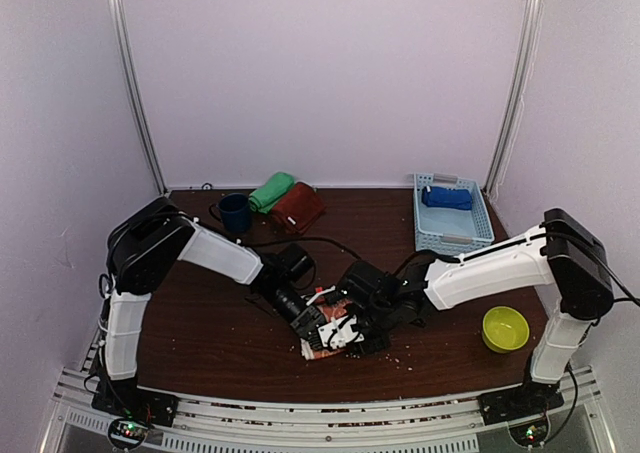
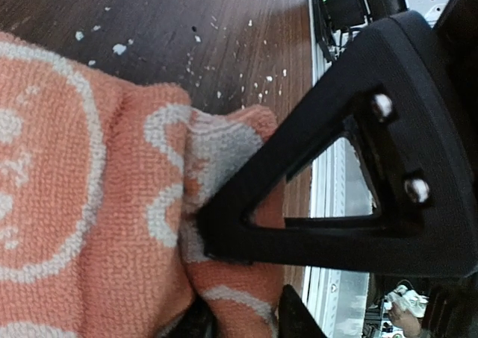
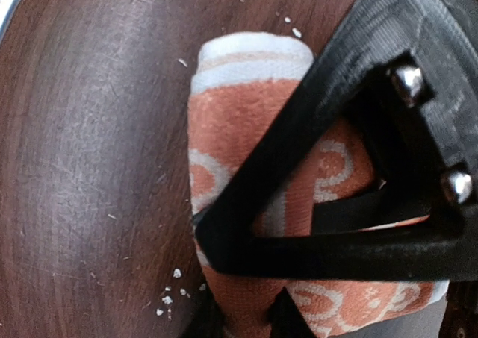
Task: Roll the towels
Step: Roll the towel at the center of the board.
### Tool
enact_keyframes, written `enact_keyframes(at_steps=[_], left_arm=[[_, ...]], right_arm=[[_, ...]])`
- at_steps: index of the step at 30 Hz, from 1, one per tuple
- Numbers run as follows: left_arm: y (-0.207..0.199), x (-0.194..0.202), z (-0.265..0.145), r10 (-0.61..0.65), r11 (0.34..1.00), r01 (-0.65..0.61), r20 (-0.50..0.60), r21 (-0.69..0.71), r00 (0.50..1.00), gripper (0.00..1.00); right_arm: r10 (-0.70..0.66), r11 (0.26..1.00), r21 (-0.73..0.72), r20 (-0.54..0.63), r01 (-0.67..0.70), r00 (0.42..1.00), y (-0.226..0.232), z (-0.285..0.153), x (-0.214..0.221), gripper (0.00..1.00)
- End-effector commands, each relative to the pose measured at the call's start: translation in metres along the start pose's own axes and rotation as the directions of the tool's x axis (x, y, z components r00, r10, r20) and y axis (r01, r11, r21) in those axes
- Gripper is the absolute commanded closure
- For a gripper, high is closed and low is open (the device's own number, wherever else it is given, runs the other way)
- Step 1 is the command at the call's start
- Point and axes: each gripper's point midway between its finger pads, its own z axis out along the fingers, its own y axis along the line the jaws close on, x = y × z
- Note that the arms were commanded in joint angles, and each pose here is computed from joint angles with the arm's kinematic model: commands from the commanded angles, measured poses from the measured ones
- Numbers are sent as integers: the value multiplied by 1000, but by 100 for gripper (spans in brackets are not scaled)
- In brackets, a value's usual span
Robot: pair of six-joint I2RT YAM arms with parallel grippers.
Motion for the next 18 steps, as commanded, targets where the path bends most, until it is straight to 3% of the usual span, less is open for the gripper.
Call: enact_keyframes(at_steps=[1,7,12,15,18], left_arm=[[24,12,-17,-12,970,4,-30,-241,999,67],[-3,-26,-101,181,839,-65,165,-541,969,58],[-25,-33,-166,343,654,-33,258,-756,903,56],[-60,-33,-188,512,573,-81,280,-815,812,56],[-100,-28,-188,688,445,-190,199,-875,697,52]], right_arm=[[8,997,-81,-54,-12,998,15,10,9,87],[106,969,-219,-43,-113,993,30,2,17,90],[316,847,-435,-49,-305,947,24,-3,16,91],[424,735,-546,-92,-402,901,10,-1,19,91],[456,598,-652,-201,-466,867,10,2,30,91]])
